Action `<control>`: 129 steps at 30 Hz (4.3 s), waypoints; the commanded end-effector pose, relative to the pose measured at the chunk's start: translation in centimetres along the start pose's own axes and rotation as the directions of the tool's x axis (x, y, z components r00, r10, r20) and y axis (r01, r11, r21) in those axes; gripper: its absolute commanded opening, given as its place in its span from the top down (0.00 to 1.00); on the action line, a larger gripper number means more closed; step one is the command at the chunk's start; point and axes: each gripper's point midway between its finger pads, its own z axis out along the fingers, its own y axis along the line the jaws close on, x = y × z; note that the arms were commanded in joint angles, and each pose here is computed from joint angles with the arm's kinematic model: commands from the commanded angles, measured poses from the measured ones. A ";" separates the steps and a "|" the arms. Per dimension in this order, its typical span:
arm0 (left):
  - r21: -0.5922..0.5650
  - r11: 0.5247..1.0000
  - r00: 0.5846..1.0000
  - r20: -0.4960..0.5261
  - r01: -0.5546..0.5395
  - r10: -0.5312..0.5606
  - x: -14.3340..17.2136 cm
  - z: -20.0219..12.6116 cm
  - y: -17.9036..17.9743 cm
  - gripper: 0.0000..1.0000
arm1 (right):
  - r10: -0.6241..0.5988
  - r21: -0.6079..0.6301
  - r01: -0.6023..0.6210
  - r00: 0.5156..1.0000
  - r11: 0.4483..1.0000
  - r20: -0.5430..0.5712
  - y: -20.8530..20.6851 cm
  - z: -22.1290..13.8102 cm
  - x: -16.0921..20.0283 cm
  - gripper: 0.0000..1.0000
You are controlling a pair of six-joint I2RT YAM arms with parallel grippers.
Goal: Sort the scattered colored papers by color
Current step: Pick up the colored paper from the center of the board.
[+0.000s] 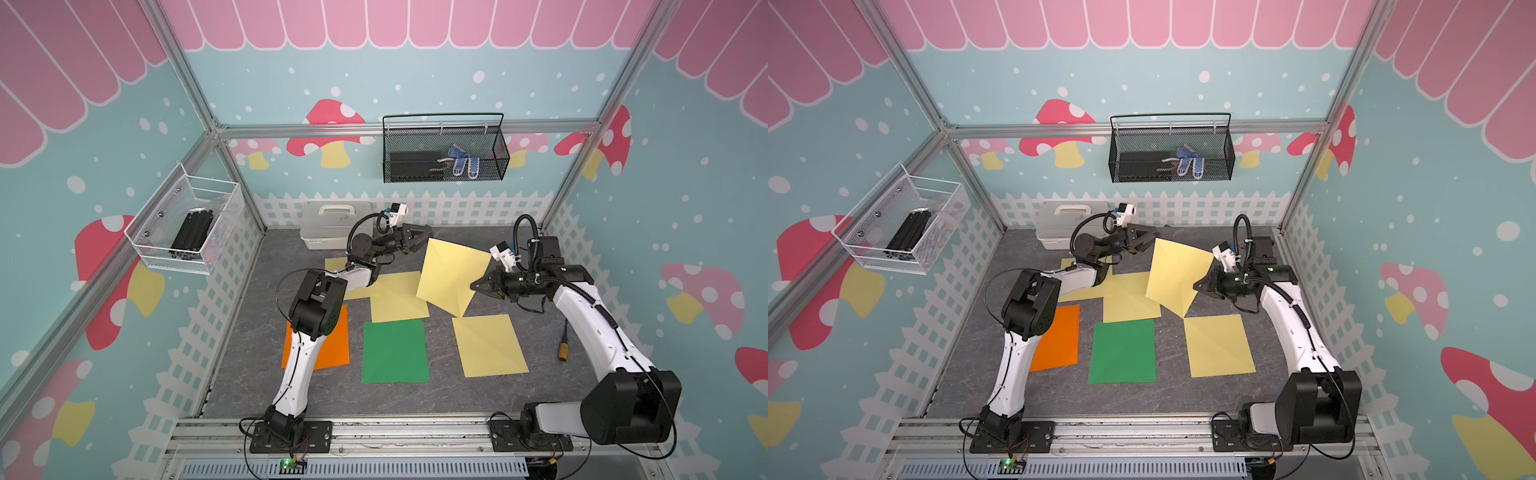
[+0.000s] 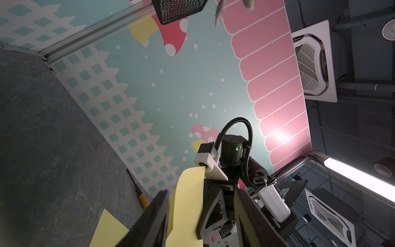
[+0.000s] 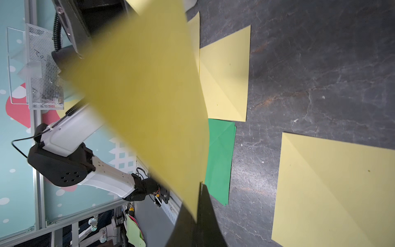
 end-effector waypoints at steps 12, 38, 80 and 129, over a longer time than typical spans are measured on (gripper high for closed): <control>-0.038 0.999 1.000 -0.012 -0.027 0.027 0.8 -2.6 2.7 0.49 | 0.041 0.031 -0.038 0.996 0.999 -0.075 0.0 -0.2 3.5 1.00; 0.014 1.000 1.000 -0.029 -0.008 0.008 -0.1 -0.8 -0.4 0.49 | -0.126 -0.265 0.165 0.980 0.950 0.156 12.6 -4.7 -7.6 1.00; 0.077 0.997 1.000 0.015 -0.018 0.016 -2.3 0.4 -4.2 0.51 | -0.192 -0.296 0.238 0.965 0.925 0.178 13.3 -3.5 -9.4 0.99; 0.036 0.996 0.984 -0.159 -0.079 0.084 1.3 -0.4 -4.3 0.67 | -0.237 0.292 0.216 0.970 0.932 0.042 2.7 -5.1 -6.5 0.96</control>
